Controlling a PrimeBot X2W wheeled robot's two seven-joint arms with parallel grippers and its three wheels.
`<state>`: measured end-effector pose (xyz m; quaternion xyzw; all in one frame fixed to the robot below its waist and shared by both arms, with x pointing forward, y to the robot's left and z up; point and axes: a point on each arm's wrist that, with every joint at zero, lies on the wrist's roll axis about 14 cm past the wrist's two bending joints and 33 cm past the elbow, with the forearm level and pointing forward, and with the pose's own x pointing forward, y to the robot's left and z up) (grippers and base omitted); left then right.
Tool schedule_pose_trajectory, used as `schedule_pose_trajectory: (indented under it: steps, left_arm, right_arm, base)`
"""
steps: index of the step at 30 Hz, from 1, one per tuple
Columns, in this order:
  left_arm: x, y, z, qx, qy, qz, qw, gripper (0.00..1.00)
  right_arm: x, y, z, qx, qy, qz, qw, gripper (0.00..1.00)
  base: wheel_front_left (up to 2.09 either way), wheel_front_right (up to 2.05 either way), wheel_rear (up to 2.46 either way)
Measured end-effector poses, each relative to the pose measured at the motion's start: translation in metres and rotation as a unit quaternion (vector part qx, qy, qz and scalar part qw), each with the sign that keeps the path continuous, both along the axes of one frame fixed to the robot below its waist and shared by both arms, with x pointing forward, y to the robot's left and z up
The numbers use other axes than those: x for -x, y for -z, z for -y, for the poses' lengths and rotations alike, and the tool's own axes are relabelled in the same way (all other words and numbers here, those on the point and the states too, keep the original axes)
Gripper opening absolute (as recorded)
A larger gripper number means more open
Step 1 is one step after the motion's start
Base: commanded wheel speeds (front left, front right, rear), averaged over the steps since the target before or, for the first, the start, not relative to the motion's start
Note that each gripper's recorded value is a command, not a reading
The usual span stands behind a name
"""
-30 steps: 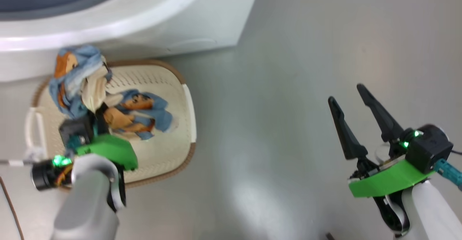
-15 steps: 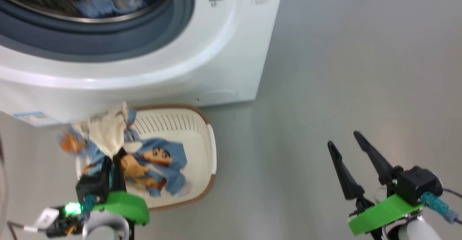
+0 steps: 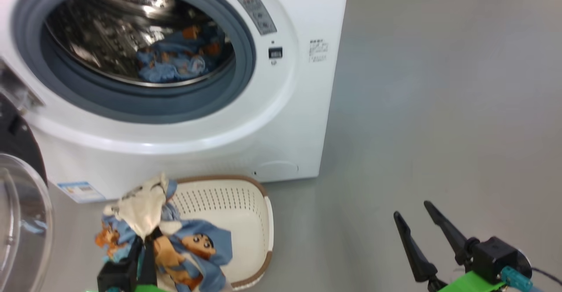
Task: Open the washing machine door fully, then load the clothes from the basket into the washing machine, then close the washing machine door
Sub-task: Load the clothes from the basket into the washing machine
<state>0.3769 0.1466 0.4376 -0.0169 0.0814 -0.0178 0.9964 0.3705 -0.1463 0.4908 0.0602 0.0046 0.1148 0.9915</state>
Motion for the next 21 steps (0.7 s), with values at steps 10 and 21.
schedule_pose_trajectory:
  steps: [10,21]
  left_arm:
    - [0.023,-0.027,0.001,-0.004,0.015,0.033,0.999,0.00]
    - [0.030,-0.040,0.001,-0.011,0.022,0.047,0.999,0.00]
  right_arm:
    - [0.027,-0.019,0.005,0.002,0.014,0.020,1.000,1.00]
    - [0.039,-0.031,0.012,0.008,0.031,0.039,0.999,1.00]
  base:
    - [0.00,0.00,0.00]
    - [0.00,0.00,0.00]
